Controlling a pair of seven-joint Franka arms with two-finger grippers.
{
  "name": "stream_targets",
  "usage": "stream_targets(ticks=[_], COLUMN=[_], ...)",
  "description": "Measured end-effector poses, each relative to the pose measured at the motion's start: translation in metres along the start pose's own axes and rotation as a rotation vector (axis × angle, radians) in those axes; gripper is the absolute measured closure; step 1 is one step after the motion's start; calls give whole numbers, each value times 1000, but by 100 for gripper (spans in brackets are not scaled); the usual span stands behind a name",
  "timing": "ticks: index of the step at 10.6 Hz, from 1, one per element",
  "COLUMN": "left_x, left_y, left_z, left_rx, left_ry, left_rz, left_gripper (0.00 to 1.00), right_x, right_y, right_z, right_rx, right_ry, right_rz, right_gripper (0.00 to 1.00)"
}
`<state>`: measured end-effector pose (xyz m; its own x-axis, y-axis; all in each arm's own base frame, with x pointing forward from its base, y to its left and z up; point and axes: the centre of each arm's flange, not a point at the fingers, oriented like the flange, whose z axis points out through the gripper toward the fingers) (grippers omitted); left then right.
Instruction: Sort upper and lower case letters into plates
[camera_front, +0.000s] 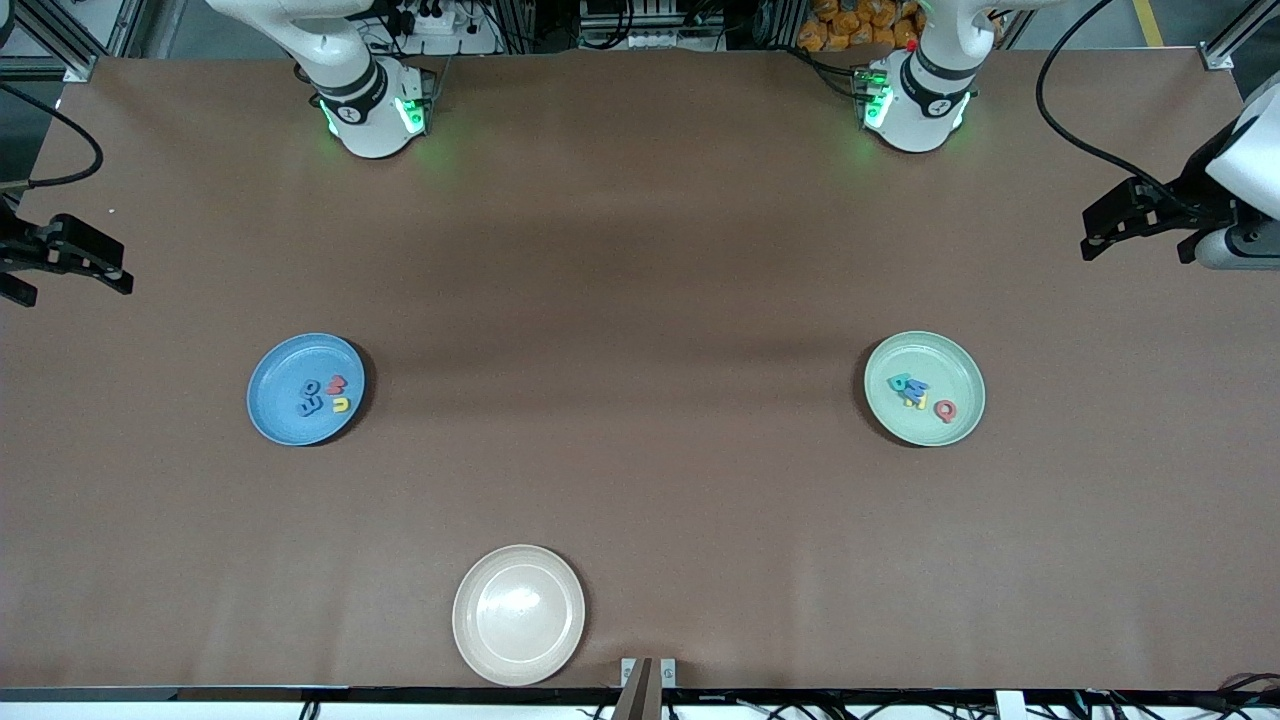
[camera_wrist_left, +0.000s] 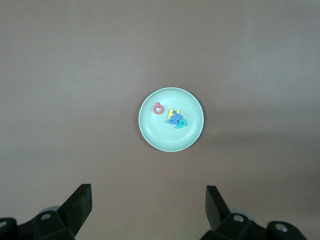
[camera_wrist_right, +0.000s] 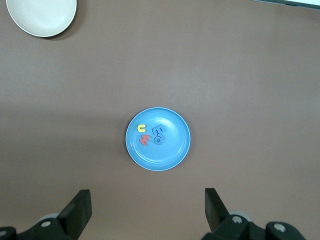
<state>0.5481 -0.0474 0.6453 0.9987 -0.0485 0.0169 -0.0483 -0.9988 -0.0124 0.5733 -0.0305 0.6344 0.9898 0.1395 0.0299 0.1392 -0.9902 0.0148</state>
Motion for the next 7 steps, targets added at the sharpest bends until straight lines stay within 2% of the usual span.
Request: stream_targets(ticks=[7], left_x=[-1], left_y=[2], left_z=[0], left_rx=[-8], left_ry=[-9], left_rz=[3], left_gripper=[0], right_x=[-2], right_y=[0], right_z=[-5], right_rx=[2], right_ry=[-8], right_rz=[24], right_gripper=[0])
